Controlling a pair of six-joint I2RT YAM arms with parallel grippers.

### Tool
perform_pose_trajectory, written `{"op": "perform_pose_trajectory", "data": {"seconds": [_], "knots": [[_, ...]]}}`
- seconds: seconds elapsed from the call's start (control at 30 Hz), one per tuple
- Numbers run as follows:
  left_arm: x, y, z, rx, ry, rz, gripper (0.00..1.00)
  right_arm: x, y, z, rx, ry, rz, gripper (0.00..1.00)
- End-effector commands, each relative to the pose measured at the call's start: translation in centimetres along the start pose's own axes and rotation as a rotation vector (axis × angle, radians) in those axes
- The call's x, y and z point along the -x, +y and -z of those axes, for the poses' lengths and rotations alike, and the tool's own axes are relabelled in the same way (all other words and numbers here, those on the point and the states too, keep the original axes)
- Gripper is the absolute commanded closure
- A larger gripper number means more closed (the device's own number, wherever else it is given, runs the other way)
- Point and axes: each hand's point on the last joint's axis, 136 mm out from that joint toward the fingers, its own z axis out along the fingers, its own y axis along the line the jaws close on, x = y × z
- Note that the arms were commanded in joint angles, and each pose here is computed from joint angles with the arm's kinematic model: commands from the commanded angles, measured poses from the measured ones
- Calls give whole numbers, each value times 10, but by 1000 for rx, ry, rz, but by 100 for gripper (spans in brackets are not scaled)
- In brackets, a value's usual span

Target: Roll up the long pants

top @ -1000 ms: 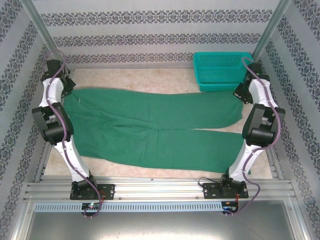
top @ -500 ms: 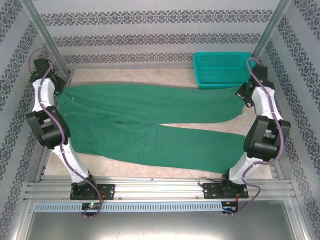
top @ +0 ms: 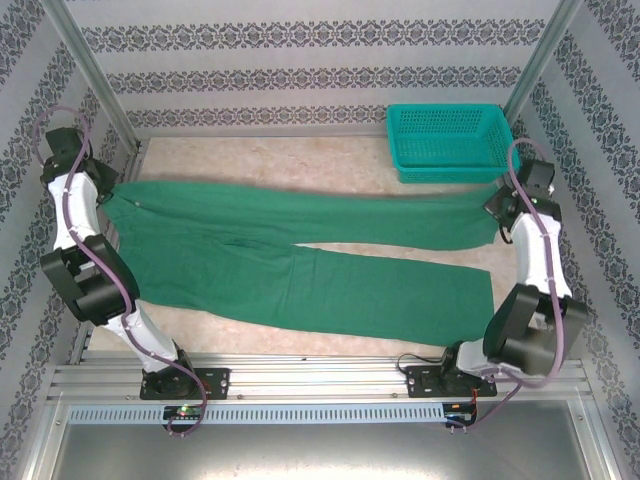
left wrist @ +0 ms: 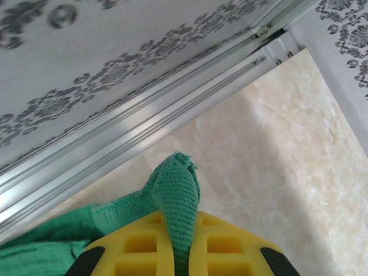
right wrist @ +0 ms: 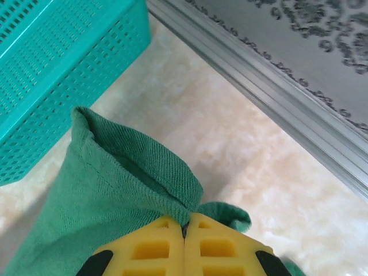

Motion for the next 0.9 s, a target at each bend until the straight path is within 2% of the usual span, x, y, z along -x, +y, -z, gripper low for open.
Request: {"op": "perform_pose_trajectory", "data": {"seconds": [0.0,0.53,0.73,0.87], "knots": [[14,24,20,20,-79,73,100,10,-20,25,-25,-103,-58,100],[-73,151,25,258,-9,289,100,-105,-83,50,-100,-2,-165,100],[-91,174,31,306,1,352,100,-128,-99,60,-122,-9,-179,100],[-98,196,41,346,-27,437,100,-126,-105,75,-133,-66,-216,100]]}}
